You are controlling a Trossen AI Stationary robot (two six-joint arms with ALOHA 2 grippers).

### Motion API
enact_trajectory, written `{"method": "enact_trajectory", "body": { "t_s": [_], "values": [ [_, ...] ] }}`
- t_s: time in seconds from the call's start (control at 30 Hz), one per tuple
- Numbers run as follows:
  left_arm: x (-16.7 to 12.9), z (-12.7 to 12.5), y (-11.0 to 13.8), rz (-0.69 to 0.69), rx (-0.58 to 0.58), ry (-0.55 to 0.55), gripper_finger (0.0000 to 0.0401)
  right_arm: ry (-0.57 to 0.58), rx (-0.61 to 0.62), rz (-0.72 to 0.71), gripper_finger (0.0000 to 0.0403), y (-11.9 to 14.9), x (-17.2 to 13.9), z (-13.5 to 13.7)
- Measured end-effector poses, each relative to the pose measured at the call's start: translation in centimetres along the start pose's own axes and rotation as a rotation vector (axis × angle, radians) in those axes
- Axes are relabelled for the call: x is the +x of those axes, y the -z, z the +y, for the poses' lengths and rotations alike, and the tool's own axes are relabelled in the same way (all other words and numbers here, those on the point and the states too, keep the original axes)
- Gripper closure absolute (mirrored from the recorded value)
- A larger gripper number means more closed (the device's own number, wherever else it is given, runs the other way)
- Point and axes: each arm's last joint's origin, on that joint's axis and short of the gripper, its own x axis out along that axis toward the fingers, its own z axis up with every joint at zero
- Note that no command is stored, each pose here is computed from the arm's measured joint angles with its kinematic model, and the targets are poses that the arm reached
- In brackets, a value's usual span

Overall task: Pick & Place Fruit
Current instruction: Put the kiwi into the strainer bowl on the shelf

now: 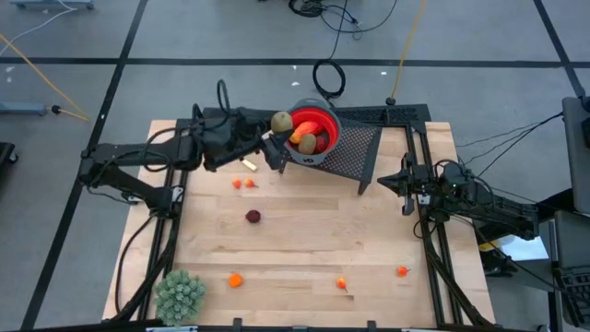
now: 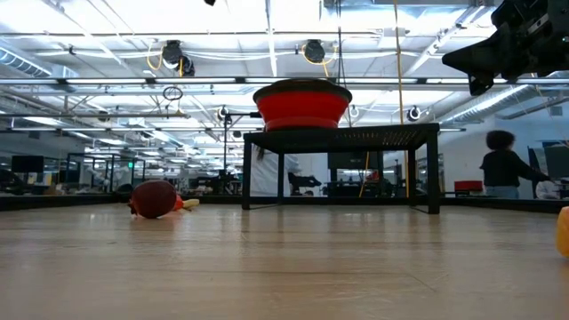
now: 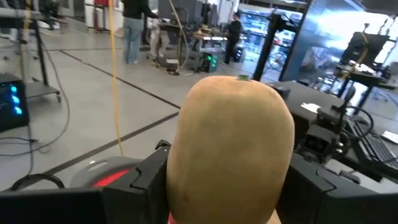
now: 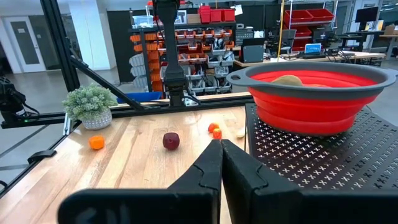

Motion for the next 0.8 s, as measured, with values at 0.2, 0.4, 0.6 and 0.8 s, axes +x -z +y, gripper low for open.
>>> {"method": "enact_trajectory", "body": {
  "t_s": [0.2, 0.4, 0.6, 0.8],
  "values": [
    [1.5, 1.0, 0.5, 0.04, 0.009, 0.042, 0.019, 0.0, 0.002, 0.0, 0.0403, 0.0, 0.0, 0.0],
    [3.0, 1.8, 1.3, 0.067, 0.037, 0.05, 0.019, 0.001, 0.047, 0.006, 0.0403, 0.1, 0.0, 0.0],
    [4.6, 2.8, 1.8, 0.056, 0.074, 0.053, 0.019, 0.001, 0.054, 0.012, 0.0403, 0.1, 0.0, 0.0],
    [7.0, 3.1, 2.0, 0.078, 0.133, 0.068, 0.019, 0.001, 0.05, 0.019, 0.0403, 0.2, 0.0, 0.0]
  ]
}}
